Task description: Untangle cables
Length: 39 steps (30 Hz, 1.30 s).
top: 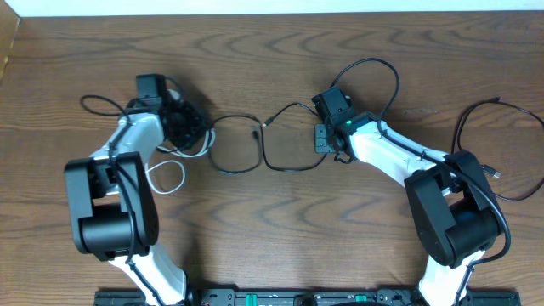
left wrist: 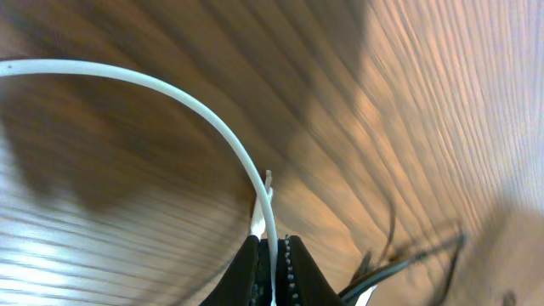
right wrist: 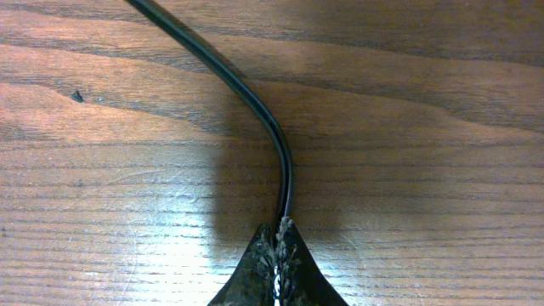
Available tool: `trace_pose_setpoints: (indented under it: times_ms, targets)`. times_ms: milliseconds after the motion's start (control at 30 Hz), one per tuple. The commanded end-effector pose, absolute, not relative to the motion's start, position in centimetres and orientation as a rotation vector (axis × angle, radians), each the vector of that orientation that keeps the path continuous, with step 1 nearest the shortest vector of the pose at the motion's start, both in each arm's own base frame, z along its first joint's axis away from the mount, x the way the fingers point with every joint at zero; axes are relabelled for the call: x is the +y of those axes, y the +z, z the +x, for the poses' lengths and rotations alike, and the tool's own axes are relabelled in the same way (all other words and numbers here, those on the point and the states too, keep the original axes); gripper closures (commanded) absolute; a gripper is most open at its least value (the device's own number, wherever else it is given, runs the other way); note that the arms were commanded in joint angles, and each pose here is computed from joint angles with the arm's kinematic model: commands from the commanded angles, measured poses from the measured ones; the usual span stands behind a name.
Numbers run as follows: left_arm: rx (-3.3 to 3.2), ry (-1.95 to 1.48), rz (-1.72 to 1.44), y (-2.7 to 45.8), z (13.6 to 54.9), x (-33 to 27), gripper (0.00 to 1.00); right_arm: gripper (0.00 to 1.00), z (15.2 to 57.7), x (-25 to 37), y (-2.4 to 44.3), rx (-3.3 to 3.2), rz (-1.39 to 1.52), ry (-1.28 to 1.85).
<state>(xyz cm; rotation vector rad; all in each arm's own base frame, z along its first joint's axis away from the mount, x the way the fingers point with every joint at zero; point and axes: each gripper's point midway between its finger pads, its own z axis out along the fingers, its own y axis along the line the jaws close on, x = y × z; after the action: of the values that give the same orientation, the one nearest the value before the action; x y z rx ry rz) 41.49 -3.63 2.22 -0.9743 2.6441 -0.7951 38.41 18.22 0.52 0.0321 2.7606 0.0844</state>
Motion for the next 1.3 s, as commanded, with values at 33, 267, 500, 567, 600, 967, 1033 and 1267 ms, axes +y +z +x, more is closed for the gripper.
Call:
trace_pose_setpoints:
  times_ms: [33,267,500,567,600,967,1033,1267]
  targets:
    - [2.724,-0.87,-0.881,1.7,40.0,-7.3,0.92,0.99,38.6,17.9,0.6,2.753,0.064,0.07]
    - [2.815,-0.891,-0.707,1.7,38.6,-12.6,0.92,0.99,38.6,17.9,0.6,2.753,0.063,0.069]
    - [2.864,-0.777,-0.577,1.0,37.5,-15.5,0.92,0.99,38.6,17.9,0.6,2.753,0.063,0.07]
    - [2.871,-0.74,-0.551,0.8,37.4,-15.9,0.92,0.99,38.6,17.9,0.6,2.753,0.063,0.07]
    - [2.87,-0.722,-0.539,0.8,37.4,-16.1,0.92,0.99,38.6,17.9,0.6,2.753,0.063,0.069]
    - [2.865,-0.62,-0.505,0.4,37.4,-16.2,0.92,0.83,38.6,17.9,0.6,2.753,0.063,0.07]
    - [2.866,-0.62,-0.504,0.4,37.3,-16.2,0.92,0.75,38.6,17.9,0.6,2.752,0.063,0.07]
    - [2.864,-0.621,-0.503,0.2,37.4,-16.3,0.92,0.52,38.6,18.4,0.6,2.756,0.022,0.101]
